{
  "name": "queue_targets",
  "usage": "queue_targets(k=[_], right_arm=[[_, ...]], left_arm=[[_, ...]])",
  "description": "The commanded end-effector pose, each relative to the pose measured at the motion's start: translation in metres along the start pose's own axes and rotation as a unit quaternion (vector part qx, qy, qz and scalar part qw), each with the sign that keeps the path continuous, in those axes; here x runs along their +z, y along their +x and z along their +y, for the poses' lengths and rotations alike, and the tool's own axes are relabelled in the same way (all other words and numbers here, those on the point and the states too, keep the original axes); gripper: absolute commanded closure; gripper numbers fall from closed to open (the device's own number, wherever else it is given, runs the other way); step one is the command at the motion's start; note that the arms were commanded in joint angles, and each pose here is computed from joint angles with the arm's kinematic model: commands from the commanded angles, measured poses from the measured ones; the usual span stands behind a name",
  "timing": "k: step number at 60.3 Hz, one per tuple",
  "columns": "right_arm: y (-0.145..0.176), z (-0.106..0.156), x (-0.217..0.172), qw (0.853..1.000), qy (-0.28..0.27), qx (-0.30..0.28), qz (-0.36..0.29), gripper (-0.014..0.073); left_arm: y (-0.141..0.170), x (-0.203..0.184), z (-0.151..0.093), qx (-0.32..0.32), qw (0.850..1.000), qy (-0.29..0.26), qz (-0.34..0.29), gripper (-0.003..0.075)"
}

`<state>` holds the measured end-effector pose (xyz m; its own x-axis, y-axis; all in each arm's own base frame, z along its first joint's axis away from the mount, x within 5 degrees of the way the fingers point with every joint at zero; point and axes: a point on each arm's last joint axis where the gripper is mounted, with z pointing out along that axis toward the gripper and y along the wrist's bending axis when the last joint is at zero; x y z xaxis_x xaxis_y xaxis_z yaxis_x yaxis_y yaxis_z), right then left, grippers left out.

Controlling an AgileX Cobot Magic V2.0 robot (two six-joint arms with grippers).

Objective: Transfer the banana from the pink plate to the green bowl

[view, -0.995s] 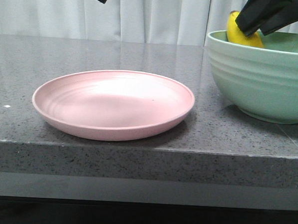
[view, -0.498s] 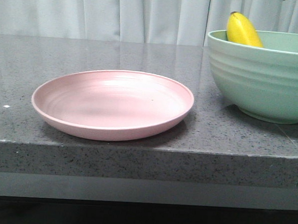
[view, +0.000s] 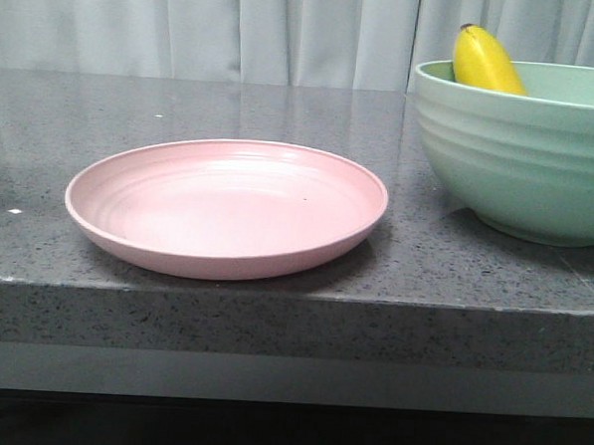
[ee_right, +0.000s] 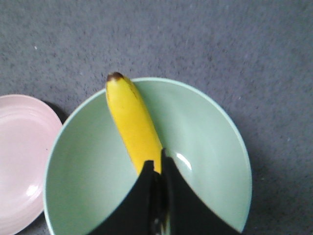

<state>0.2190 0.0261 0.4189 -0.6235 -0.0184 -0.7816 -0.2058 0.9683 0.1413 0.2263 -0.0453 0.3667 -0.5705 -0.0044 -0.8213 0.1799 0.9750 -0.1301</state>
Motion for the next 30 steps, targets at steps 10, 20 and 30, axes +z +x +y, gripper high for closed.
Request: queue_targets(k=[10,20,30], right_arm=[[0.044,0.008,-0.043,0.981,0.018,-0.041,-0.188,0.0656],[0.114,0.008,-0.048,0.965,0.026,-0.053,-0.255,0.0656],[0.178,0.006,-0.052,0.952,0.029,-0.056,-0.299,0.0656]], left_arm=[[0.033,-0.060,0.010,-0.008,0.992,-0.027,-0.126,0.0741],[0.083,-0.084,0.011,-0.006,0.983,-0.027,-0.184,0.0741],[0.127,-0.100,0.012,-0.004,0.969,-0.023,-0.244,0.0741]])
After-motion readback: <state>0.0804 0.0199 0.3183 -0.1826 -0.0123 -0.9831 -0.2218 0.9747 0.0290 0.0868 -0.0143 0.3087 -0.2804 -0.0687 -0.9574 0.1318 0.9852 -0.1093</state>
